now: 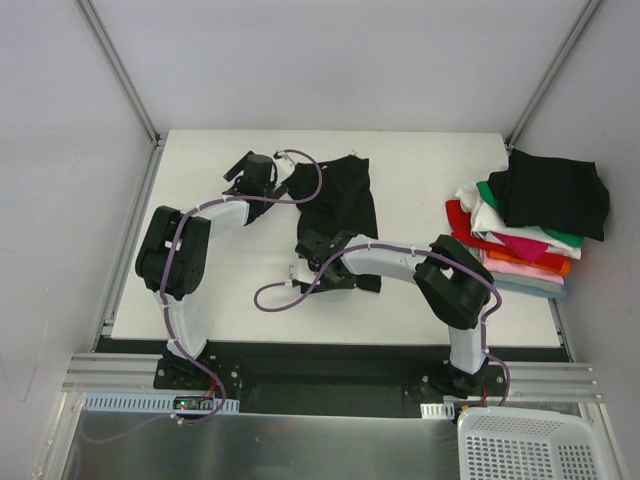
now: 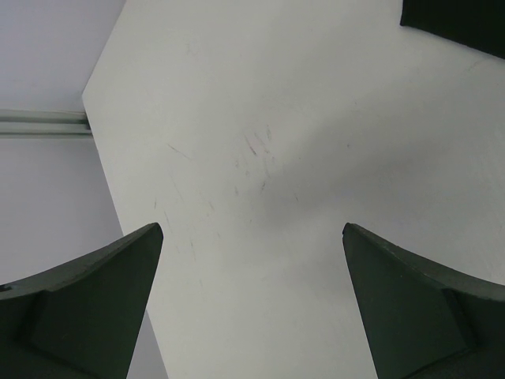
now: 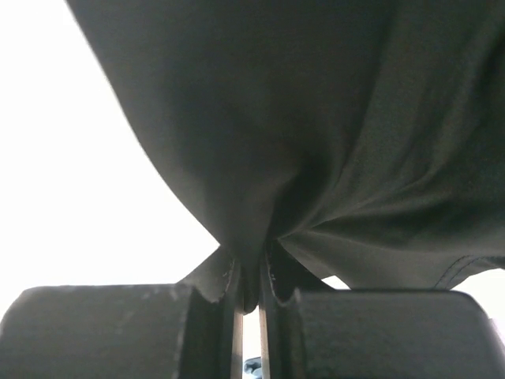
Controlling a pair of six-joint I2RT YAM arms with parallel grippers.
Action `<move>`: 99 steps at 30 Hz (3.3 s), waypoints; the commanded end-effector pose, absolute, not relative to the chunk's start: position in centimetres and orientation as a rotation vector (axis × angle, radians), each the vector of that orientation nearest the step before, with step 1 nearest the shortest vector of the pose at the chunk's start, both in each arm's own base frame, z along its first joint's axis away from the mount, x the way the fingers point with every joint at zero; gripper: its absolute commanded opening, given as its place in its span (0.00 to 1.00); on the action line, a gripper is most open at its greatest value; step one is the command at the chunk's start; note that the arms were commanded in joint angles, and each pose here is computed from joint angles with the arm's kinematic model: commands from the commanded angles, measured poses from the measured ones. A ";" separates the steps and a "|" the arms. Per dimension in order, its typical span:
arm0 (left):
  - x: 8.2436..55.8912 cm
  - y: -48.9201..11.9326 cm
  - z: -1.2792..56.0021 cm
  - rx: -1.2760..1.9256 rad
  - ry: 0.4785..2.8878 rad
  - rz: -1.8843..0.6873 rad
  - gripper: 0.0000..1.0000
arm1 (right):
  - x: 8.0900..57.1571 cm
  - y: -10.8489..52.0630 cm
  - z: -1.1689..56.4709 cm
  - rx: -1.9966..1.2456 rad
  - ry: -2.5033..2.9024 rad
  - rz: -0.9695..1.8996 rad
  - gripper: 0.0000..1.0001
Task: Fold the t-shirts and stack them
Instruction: Fold the tshirt
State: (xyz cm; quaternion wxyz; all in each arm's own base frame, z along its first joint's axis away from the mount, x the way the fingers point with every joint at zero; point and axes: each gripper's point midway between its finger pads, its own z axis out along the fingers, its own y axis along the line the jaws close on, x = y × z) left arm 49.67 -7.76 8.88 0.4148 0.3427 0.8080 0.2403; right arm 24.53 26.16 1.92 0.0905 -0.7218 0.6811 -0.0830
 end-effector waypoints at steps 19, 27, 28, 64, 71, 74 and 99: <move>50.6 -7.6 10.1 0.822 1.987 0.656 0.99 | 8.3 27.7 7.5 -2.469 1.765 0.031 0.01; 50.4 -7.1 10.0 0.790 1.988 0.663 0.99 | 12.3 28.5 10.2 -2.313 1.709 -0.223 0.01; 50.4 -7.1 10.1 0.786 1.987 0.659 0.99 | 13.2 28.8 10.9 -2.271 1.702 -0.263 0.01; 49.9 -6.2 10.5 0.769 1.975 0.677 0.99 | 32.6 28.8 15.3 -1.947 1.814 -0.603 0.01; 49.9 -5.9 10.3 0.771 1.978 0.683 0.99 | 35.4 29.6 14.6 -1.937 1.818 -0.611 0.01; 49.9 -5.8 10.2 0.771 1.978 0.685 0.99 | 36.2 29.5 14.6 -1.931 1.818 -0.626 0.01; 53.5 -0.2 13.3 0.564 1.973 0.816 0.99 | 38.8 30.5 20.1 -1.743 1.720 -0.605 0.01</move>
